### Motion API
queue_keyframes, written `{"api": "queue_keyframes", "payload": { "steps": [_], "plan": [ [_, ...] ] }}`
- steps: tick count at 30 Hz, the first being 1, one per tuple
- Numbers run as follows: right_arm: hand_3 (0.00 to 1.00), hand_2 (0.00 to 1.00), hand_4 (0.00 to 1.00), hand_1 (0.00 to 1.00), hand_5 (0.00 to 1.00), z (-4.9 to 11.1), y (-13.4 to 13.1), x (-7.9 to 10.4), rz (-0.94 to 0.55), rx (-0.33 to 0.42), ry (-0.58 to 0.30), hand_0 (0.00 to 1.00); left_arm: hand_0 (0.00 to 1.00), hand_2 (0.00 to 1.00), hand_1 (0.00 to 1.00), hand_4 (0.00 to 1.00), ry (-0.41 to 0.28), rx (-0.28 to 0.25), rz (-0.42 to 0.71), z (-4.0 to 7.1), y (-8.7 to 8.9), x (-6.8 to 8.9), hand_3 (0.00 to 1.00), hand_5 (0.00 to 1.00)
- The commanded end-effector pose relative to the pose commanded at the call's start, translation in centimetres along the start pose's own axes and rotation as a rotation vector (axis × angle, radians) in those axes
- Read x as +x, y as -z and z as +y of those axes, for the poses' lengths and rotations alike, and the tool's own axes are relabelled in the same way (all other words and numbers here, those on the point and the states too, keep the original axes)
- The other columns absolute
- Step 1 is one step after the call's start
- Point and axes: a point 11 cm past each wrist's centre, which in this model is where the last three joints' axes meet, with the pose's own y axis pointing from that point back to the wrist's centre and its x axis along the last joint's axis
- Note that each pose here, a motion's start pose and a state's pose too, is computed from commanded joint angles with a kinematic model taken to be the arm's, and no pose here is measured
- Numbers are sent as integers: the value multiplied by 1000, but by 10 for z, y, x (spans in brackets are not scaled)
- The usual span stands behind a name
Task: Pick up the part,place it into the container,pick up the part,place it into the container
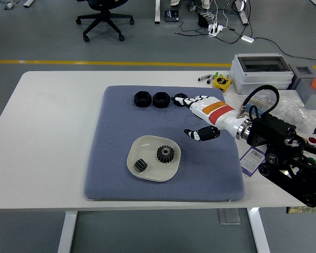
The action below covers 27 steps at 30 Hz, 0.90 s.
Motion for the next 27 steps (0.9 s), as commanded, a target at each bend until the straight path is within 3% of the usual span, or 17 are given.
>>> {"api": "queue_keyframes", "payload": {
  "steps": [1, 2, 6, 7, 12, 18, 27],
  "plan": [
    [980, 920, 823, 894, 219, 3, -7, 3, -20, -25, -23, 975, 526, 589, 567, 680, 0, 0, 0, 0, 0, 0, 663, 667],
    [998, 980, 998, 977, 571, 5, -12, 7, -44, -44, -47, 998, 526, 591, 567, 681, 0, -1, 1, 0, 0, 0, 663, 667],
    [998, 980, 998, 977, 571, 17, -36, 21, -204, -131, -163, 998, 526, 591, 567, 681, 2, -4, 1, 0, -1, -2, 663, 667],
    [998, 984, 998, 981, 963, 19, -40, 21, -245, -150, -176, 998, 536, 597, 567, 681, 2, -4, 1, 1, -2, -2, 664, 668],
    [998, 984, 998, 981, 963, 37, -69, 19, -471, -238, -236, 998, 536, 597, 567, 681, 5, -9, 3, 1, -3, -4, 664, 668],
    [998, 967, 998, 961, 992, 50, -80, 11, -716, -260, -263, 998, 544, 606, 568, 681, 10, -14, -2, 2, -4, -6, 663, 668],
    [979, 948, 998, 949, 991, 70, -93, 14, -1064, -284, -388, 998, 556, 616, 579, 681, 19, -18, -7, 3, -5, -12, 661, 667]
  ]
}}
